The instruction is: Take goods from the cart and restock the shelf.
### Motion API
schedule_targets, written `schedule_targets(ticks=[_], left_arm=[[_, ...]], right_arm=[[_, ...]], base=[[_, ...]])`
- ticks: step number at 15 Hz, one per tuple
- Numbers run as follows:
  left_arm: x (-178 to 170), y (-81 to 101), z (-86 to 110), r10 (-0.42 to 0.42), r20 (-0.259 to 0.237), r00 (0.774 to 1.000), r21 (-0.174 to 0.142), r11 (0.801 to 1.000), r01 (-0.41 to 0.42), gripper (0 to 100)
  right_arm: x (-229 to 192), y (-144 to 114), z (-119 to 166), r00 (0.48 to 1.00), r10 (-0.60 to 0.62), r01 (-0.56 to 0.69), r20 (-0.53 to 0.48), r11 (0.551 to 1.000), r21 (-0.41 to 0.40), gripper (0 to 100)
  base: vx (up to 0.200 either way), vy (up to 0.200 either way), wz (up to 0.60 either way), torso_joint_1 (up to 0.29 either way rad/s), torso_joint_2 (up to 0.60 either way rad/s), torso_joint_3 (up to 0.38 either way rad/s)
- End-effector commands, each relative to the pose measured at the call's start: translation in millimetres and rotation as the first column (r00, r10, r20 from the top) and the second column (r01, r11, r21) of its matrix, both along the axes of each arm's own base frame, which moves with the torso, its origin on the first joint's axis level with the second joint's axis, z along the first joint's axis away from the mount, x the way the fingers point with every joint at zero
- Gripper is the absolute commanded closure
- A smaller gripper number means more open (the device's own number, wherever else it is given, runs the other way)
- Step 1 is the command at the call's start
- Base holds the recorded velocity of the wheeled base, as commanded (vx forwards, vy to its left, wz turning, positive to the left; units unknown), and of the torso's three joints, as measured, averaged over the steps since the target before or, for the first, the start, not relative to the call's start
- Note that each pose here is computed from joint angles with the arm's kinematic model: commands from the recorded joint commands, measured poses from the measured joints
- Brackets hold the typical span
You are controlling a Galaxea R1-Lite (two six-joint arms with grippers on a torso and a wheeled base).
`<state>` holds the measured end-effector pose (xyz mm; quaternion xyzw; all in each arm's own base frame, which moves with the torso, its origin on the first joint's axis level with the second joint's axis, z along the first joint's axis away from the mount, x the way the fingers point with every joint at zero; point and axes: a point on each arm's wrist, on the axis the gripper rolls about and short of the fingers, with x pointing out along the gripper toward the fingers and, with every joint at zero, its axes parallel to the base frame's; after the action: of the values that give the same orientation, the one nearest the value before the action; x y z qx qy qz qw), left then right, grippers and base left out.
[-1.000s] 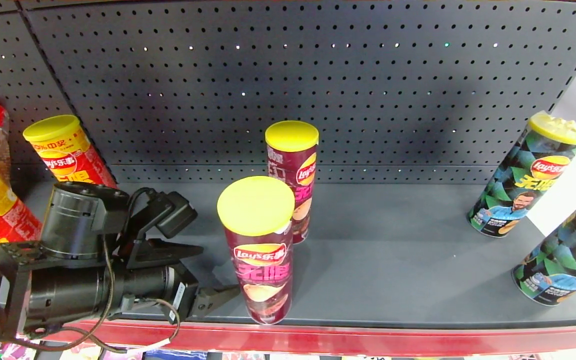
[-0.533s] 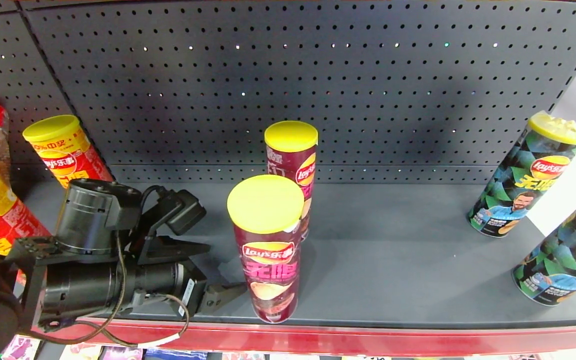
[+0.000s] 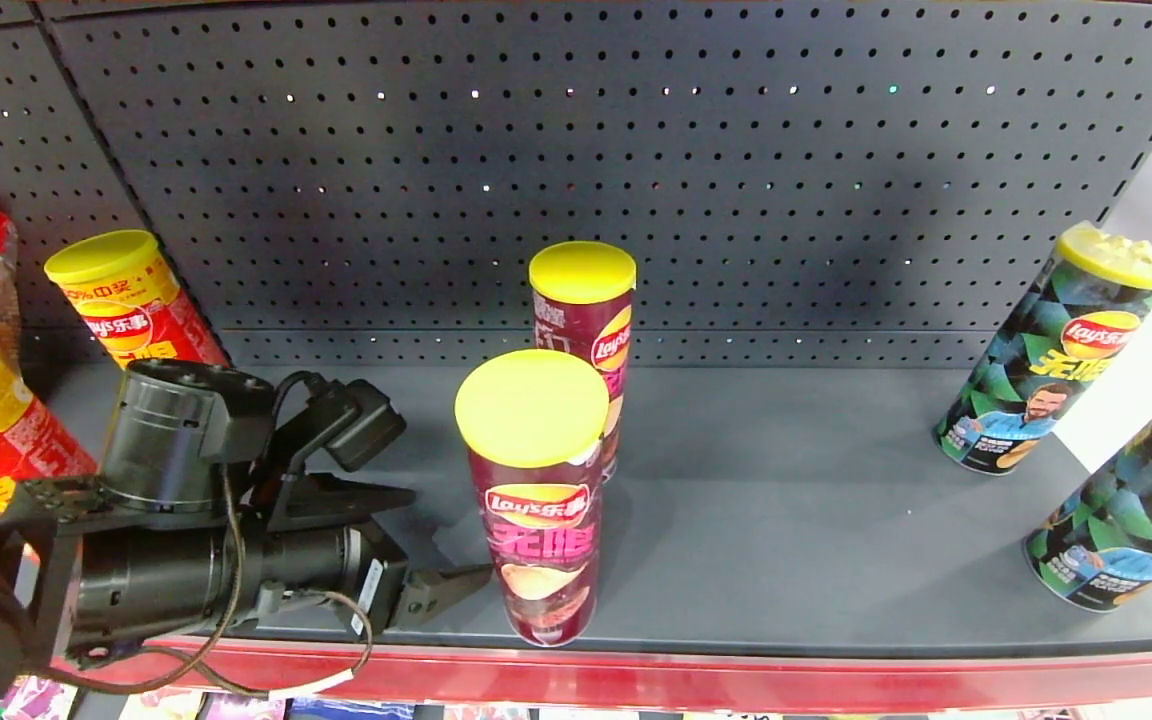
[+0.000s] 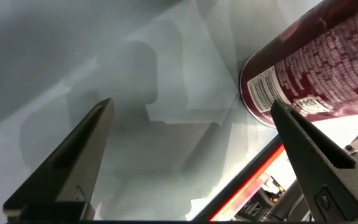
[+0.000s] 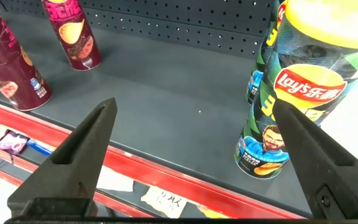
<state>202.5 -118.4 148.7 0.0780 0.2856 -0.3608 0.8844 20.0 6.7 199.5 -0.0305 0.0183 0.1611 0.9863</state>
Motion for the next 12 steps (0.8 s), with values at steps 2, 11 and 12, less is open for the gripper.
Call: schedule_targets(ticks=[2, 11, 12], left_arm=[[-37, 33.9, 15.4, 0.073, 0.082, 0.994, -0.046, 0.997, -0.069, 0], [-203, 115.4, -11.7, 0.535, 0.026, 0.845, -0.05, 0.844, -0.533, 0], [-214, 116.6, -17.6, 0.568, 0.027, 0.823, -0.057, 0.822, -0.566, 0]], right_arm=[[-2, -1, -5, 1.0, 0.001, -0.001, -0.007, 1.0, -0.003, 0], [-65, -14, -67, 0.918, -0.345, 0.332, -0.194, 0.938, -0.099, 0], [-68, -10, -73, 0.875, -0.428, 0.413, -0.227, 0.904, -0.114, 0]], base=[[0.0, 0.0, 0.0, 0.0, 0.0, 0.0], [0.0, 0.0, 0.0, 0.0, 0.0, 0.0], [0.0, 0.0, 0.0, 0.0, 0.0, 0.0]])
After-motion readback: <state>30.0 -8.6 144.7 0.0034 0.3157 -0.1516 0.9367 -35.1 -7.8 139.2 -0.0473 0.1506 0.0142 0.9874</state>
